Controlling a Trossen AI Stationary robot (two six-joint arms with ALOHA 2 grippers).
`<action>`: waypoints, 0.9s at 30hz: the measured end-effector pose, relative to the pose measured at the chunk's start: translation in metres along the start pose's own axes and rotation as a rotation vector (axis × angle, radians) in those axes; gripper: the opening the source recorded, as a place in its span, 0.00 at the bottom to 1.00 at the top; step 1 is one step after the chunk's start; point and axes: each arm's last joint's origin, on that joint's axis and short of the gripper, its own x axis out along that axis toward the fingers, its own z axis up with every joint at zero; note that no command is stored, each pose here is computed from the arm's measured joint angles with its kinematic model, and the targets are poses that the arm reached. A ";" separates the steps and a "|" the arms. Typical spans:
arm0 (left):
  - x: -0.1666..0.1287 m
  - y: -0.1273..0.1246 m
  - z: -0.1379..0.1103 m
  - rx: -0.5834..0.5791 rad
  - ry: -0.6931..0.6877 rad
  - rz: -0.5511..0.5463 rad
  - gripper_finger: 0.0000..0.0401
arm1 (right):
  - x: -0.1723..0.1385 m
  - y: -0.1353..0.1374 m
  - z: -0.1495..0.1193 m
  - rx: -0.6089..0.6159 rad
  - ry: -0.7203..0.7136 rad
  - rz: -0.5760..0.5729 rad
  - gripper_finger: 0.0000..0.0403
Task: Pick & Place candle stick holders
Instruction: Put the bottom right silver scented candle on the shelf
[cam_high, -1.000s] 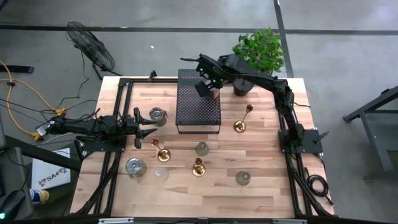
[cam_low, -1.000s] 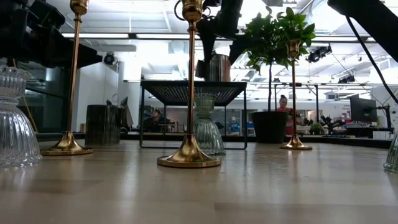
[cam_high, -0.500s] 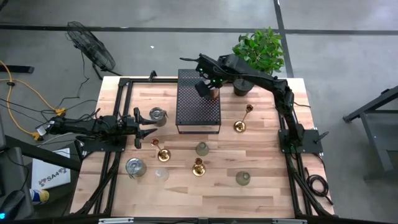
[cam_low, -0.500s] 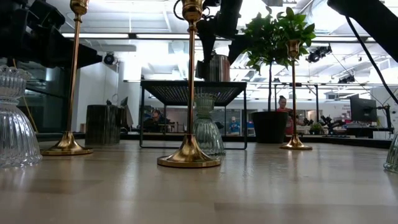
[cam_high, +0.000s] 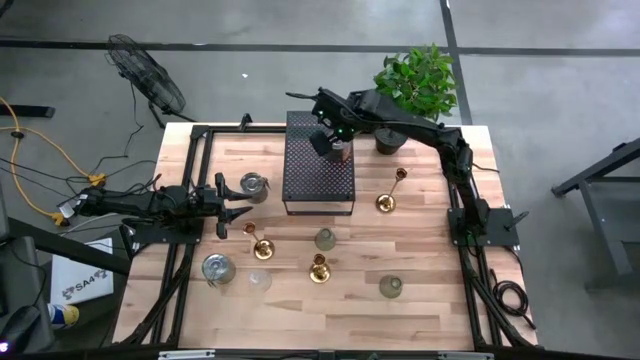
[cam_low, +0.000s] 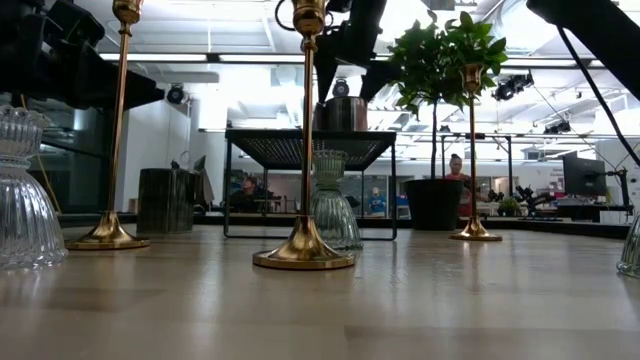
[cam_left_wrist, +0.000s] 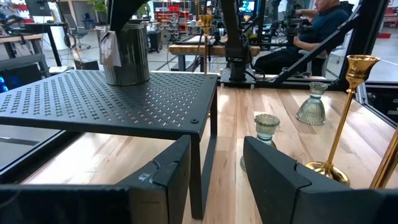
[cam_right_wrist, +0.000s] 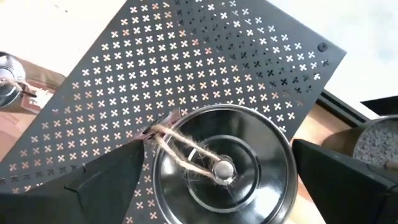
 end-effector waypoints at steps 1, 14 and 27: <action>0.000 0.000 0.000 0.000 0.000 0.000 0.36 | -0.003 0.000 0.000 -0.004 -0.008 0.005 0.99; 0.000 0.000 0.000 0.000 0.000 0.000 0.36 | -0.066 0.008 -0.033 -0.134 -0.052 -0.028 0.85; 0.000 0.000 0.000 0.000 0.000 0.000 0.36 | -0.087 0.045 -0.067 -0.229 -0.058 0.046 0.16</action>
